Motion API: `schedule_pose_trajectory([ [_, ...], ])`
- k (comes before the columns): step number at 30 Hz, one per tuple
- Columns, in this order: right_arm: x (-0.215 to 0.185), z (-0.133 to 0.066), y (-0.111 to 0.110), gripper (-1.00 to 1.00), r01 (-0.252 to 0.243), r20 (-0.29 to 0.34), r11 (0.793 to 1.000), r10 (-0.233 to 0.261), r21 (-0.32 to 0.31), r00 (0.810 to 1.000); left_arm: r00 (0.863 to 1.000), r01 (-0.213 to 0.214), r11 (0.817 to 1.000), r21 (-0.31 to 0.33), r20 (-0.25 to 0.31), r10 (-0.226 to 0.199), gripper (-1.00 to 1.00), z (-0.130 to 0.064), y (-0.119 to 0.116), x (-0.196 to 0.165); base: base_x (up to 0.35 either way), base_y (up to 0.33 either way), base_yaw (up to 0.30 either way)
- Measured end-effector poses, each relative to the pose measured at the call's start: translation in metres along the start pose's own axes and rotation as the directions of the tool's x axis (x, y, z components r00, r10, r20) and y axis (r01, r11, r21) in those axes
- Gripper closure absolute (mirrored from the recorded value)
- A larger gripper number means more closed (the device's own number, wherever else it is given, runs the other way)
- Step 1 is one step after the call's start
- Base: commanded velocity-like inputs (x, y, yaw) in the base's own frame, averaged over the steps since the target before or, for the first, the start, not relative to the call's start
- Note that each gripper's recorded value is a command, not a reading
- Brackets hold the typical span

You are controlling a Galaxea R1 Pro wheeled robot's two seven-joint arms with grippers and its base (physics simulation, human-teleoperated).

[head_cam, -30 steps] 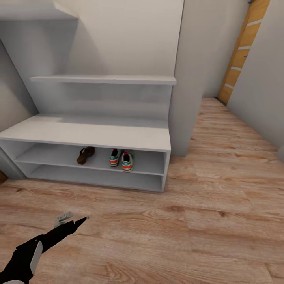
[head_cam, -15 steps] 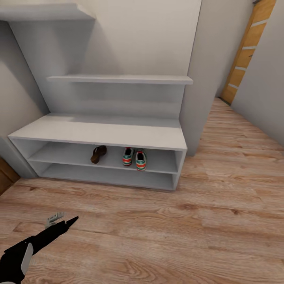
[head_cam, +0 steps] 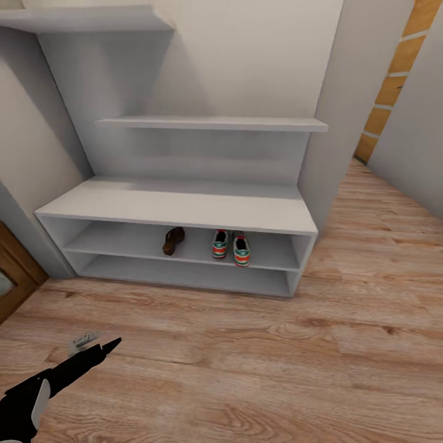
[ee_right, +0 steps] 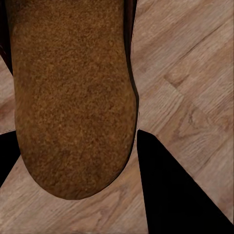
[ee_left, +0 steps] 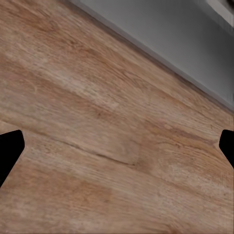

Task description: Pick up the two gym shoes and the two sandals from the corridor floor and place them onto the hallstand (shoe rack) in the corridor, making sure they are on the rack and not on the floor. Arrange them so the two gym shoes are next to each other and the two sandals are next to each other.

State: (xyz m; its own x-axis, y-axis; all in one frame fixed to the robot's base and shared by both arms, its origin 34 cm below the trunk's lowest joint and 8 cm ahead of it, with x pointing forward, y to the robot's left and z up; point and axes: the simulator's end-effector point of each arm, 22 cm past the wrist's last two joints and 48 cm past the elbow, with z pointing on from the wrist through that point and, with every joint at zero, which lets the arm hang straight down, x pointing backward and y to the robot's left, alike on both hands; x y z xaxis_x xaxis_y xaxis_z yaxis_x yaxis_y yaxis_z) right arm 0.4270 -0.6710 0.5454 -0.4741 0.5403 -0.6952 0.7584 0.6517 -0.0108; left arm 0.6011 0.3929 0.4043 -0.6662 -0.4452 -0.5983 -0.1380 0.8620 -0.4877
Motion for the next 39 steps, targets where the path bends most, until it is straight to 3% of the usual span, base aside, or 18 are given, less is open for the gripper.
schedule_pose_trajectory([
  [39, 0.0, 0.0, 0.0, 1.0, 0.0, 0.0, 1.0, 0.0, 0.0, 1.0, 1.0, 0.002, 1.0, -0.001, -0.002, -0.002, -1.0, 0.0002, 0.0005, 0.0012, 0.0, 0.35, 0.0],
])
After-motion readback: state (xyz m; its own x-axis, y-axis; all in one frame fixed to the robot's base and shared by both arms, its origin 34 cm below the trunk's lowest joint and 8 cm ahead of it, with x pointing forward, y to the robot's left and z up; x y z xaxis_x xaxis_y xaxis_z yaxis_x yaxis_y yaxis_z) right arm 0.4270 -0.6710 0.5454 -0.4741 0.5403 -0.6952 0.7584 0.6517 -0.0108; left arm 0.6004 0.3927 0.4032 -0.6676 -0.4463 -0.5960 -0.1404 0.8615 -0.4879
